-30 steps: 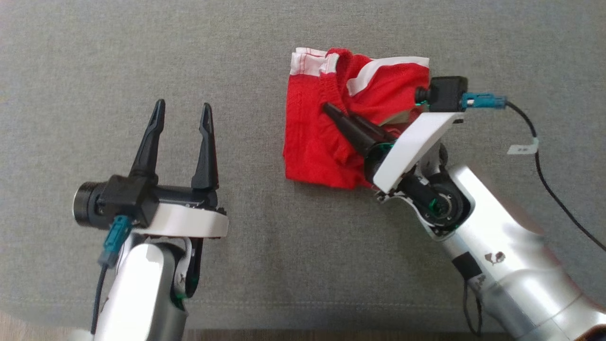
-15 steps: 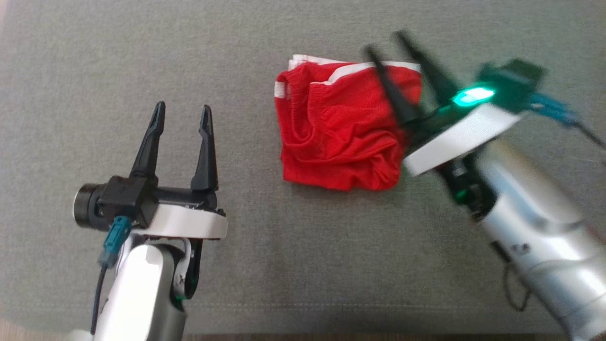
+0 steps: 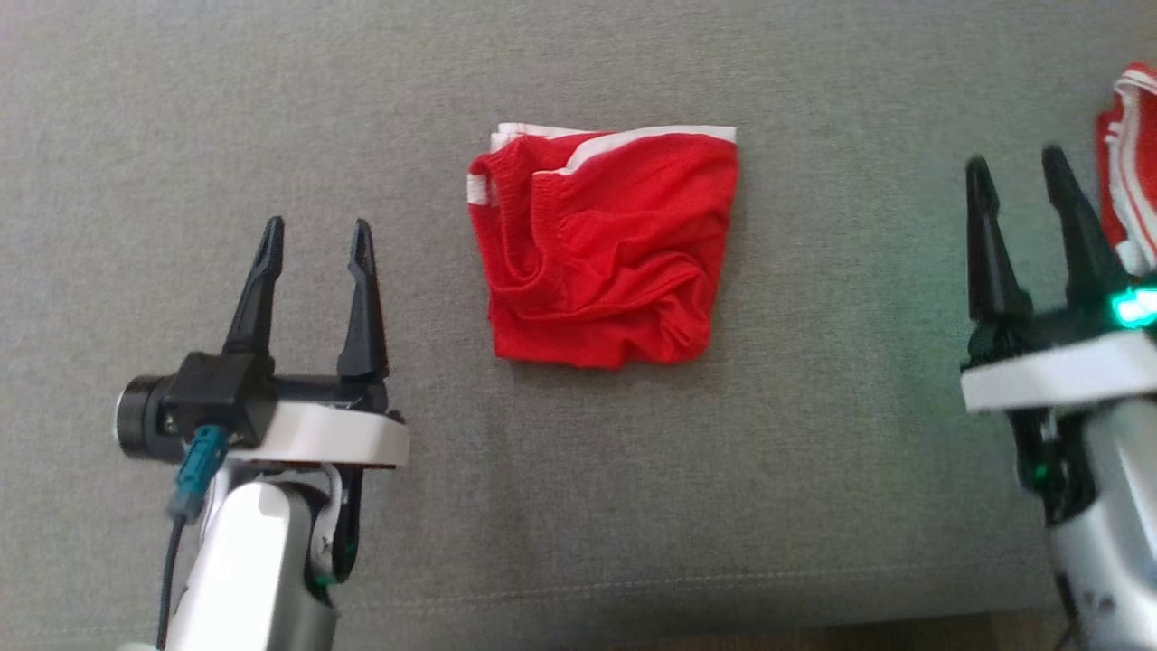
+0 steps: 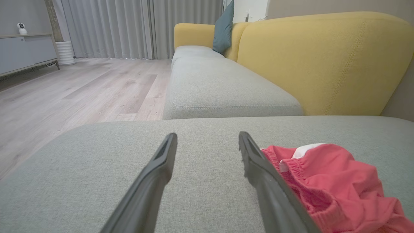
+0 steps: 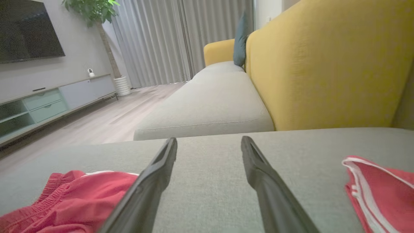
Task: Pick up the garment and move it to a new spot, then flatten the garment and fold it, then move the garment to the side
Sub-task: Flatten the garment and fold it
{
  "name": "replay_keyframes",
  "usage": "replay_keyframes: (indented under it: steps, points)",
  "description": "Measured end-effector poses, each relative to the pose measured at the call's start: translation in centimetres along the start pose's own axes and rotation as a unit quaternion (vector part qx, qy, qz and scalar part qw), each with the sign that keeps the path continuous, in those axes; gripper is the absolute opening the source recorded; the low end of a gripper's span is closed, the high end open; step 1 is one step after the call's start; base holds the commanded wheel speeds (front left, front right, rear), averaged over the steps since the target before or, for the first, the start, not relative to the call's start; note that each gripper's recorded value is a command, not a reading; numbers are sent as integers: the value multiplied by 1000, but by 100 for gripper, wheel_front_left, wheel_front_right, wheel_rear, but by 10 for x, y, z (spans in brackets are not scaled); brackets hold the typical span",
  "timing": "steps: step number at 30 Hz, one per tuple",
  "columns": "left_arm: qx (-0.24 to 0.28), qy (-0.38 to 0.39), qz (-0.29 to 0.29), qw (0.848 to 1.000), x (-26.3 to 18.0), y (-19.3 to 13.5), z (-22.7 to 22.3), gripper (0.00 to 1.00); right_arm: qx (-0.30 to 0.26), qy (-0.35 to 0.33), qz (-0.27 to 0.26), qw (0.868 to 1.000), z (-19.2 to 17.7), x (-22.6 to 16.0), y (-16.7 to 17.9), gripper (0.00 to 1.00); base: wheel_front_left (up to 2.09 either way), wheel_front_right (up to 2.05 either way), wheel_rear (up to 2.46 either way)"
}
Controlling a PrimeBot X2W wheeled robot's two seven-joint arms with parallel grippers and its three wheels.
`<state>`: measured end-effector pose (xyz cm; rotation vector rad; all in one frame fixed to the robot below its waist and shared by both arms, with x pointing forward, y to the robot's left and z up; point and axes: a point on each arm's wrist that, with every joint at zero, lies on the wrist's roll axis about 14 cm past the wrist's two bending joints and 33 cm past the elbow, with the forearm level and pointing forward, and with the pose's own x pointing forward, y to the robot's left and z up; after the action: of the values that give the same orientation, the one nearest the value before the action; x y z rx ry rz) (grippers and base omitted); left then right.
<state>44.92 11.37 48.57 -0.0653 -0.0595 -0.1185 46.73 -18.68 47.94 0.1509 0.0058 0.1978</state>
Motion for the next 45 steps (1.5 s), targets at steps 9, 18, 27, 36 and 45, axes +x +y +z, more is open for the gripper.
replay_keyframes:
  steps: [9, 18, 27, 36, 45]
  points:
    - [3, 5, -2, 1000, -1, -1, -3, 100, 0, -14, -33, 999, 8, -29, 1, 100, 0, 0, 0]
    - [6, 8, -4, 1000, -1, 0, -6, 100, -3, -13, -40, 999, 13, -33, 2, 100, 0, 0, 0]
    - [6, 10, -3, 1000, -1, 1, -7, 100, -7, -12, -38, 999, 13, -32, 3, 28, 0, 0, 0]
    - [5, 18, -3, 1000, 0, 1, -14, 100, -9, 47, -6, 999, -19, -27, 18, 0, 0, 0, 0]
    - [4, 19, -7, 1000, 11, 2, -20, 100, -19, 117, 135, 984, -68, 16, 91, 0, 0, 0, 0]
